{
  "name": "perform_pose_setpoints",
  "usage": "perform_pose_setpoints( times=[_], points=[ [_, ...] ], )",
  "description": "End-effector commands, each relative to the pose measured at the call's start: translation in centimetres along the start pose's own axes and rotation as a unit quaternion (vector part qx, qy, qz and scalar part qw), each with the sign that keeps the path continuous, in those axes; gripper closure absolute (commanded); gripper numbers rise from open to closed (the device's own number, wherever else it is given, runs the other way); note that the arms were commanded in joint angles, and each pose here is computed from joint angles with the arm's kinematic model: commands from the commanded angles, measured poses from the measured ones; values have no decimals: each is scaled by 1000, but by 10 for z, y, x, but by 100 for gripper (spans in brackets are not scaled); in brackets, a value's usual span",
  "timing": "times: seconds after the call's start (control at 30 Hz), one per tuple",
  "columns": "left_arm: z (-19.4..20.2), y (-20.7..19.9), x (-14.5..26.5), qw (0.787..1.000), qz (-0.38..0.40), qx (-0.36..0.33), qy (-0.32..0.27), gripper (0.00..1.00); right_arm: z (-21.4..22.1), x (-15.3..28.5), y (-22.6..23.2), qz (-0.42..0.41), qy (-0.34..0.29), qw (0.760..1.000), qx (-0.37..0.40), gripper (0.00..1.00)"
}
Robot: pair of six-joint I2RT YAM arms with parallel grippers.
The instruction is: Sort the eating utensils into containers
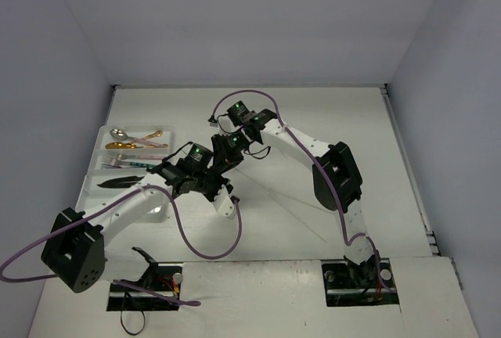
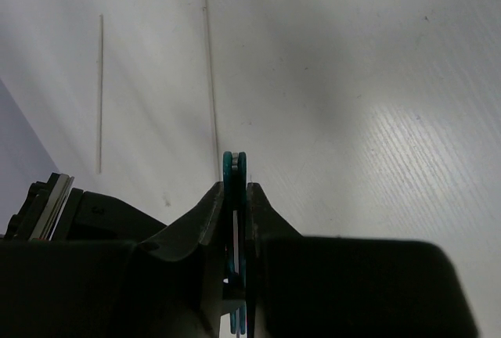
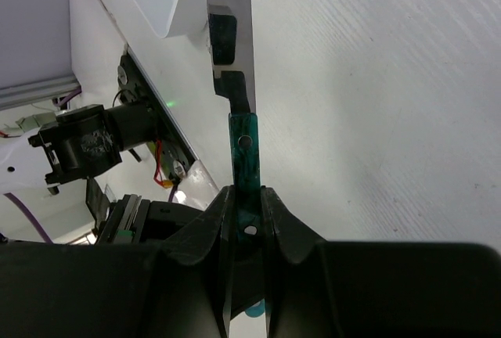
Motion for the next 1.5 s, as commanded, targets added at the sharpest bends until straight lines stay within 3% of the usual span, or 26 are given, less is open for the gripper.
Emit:
perform_pose_setpoints(
  times=[0.0, 0.1, 0.13, 0.23, 0.47, 0.63, 0.9, 1.3, 1.47],
  points=[
    [1, 11, 9, 999, -37, -18, 25, 100, 3, 17, 35, -57, 7, 998, 31, 89],
    [-3, 11, 16, 998, -43, -14, 38, 100, 4, 18, 36, -56, 5, 998, 34, 60],
    [-4, 11, 18, 998, -45, -13, 42, 100, 3, 20, 35, -53, 2, 998, 34, 46],
    [-11, 11, 32, 998, -41, -3, 54, 100, 1, 24, 31, -45, -7, 999, 29, 31],
    [-19, 9, 75, 992, -22, 81, 98, 100, -22, 61, 7, 46, -114, 992, 8, 27],
    [-16, 20, 110, 966, -2, 234, 111, 100, -34, 94, -22, 110, -180, 977, -19, 27],
    [23, 0, 131, 916, 101, 380, 78, 100, -33, 102, -36, 120, -179, 976, -23, 29],
    [89, -68, 142, 908, 195, 354, 112, 100, -27, 96, -46, 134, -169, 976, -31, 31],
    [118, -78, 143, 908, 204, 344, 122, 100, -26, 94, -50, 142, -166, 975, -34, 31]
  ],
)
Point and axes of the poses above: each gripper's point midway between its finger pads, its own x axis back along the fingers, its own y axis along the line the jaws close on, z = x × y, the point moved 8 cm from there along x, back along the fingers, and after that the axes turned 11 degrees about -x, right-handed, at the moved point
